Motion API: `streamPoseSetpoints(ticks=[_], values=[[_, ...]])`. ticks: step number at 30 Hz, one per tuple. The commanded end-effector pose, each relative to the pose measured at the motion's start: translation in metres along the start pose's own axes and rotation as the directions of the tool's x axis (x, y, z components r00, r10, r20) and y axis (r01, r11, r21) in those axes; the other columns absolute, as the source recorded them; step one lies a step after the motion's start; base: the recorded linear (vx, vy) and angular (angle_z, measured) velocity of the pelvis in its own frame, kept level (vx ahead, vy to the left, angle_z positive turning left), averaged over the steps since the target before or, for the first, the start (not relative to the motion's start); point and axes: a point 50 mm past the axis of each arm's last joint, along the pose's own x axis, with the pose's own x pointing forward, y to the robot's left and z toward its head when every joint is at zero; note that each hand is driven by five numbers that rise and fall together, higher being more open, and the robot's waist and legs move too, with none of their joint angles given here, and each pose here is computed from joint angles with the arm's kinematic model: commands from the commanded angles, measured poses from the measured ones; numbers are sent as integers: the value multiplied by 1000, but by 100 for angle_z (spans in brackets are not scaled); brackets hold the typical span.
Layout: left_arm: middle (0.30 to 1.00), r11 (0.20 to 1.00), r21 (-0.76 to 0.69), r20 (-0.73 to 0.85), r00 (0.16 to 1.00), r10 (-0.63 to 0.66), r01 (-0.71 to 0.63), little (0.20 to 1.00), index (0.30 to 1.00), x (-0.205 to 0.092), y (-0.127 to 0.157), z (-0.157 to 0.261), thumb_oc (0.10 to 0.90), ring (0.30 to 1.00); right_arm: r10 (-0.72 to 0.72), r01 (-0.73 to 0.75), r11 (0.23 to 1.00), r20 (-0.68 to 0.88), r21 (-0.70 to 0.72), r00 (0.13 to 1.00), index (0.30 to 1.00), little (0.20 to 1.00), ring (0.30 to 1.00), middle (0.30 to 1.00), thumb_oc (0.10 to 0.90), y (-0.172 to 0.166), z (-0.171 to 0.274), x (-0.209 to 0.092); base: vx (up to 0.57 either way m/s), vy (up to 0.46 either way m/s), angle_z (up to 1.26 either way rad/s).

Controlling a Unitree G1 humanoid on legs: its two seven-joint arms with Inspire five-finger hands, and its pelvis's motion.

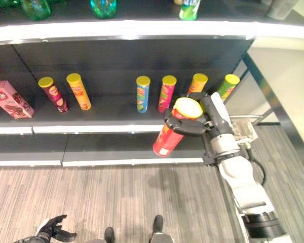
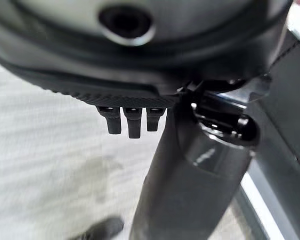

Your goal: Put the goods on the table back onto the shelves and tidy them up.

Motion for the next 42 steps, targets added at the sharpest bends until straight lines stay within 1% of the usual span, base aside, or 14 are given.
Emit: streamPoseSetpoints(ticks=[1,5,8,15,17,24,26,29,30,31,35,39,42], values=[[900,998,26,63,996,62,-64,900,900,1,21,12,800,900,-87,101,994,289,-34,954,300,300,300,300,400,-21,56,21,96,-135,-2],[900,999,32,109,993,37,-41,900,900,1,12,22,800,900,-75,91,995,296,-41,952,300,300,300,300,400,-15,57,24,52,-114,47],[900,999,-1,119,992,33,-33,900,900,1,5,26,800,900,-64,88,993,272,-78,960,300,300,300,300,400,-10,52,26,30,-31,50],[900,999,39,14,1000,16,-17,900,900,-1,-6,-1,800,900,-65,97,987,231,-128,971,300,300,300,300,400,-3,42,28,268,178,37],[900,996,89,-8,1000,19,-18,900,900,-3,-3,-8,800,900,-61,93,987,236,-130,970,300,300,300,300,400,3,44,26,375,450,-32],[900,996,65,13,998,63,-64,900,900,-1,8,-1,800,900,-48,83,987,244,-136,969,300,300,300,300,400,14,48,32,53,203,-9],[900,995,53,20,997,80,-81,900,900,-1,12,1,800,900,-45,76,990,244,-118,969,300,300,300,300,400,19,49,34,33,174,-36],[900,996,38,54,995,83,-85,900,900,1,13,11,800,900,-66,92,990,226,-106,972,300,300,300,300,400,21,44,34,117,-24,-14],[900,995,45,55,995,88,-91,900,900,1,16,12,800,900,-82,109,987,221,-114,972,300,300,300,300,400,22,42,34,160,-235,-5],[900,995,39,53,995,89,-91,900,900,0,16,10,800,900,-66,96,985,204,-140,977,300,300,300,300,400,25,38,34,166,-245,20],[900,997,5,16,997,74,-74,900,900,-1,-1,2,800,900,-90,126,975,194,-183,977,300,300,300,300,400,34,35,35,169,-240,86],[900,997,17,-27,997,73,-73,900,900,-4,-7,-11,800,900,-156,190,960,168,-208,973,300,300,300,300,400,39,28,43,73,-160,32],[900,997,27,-25,997,70,-70,900,900,-6,-9,-13,800,900,-195,229,950,170,-213,966,300,300,300,300,400,40,28,53,-3,-49,36]])
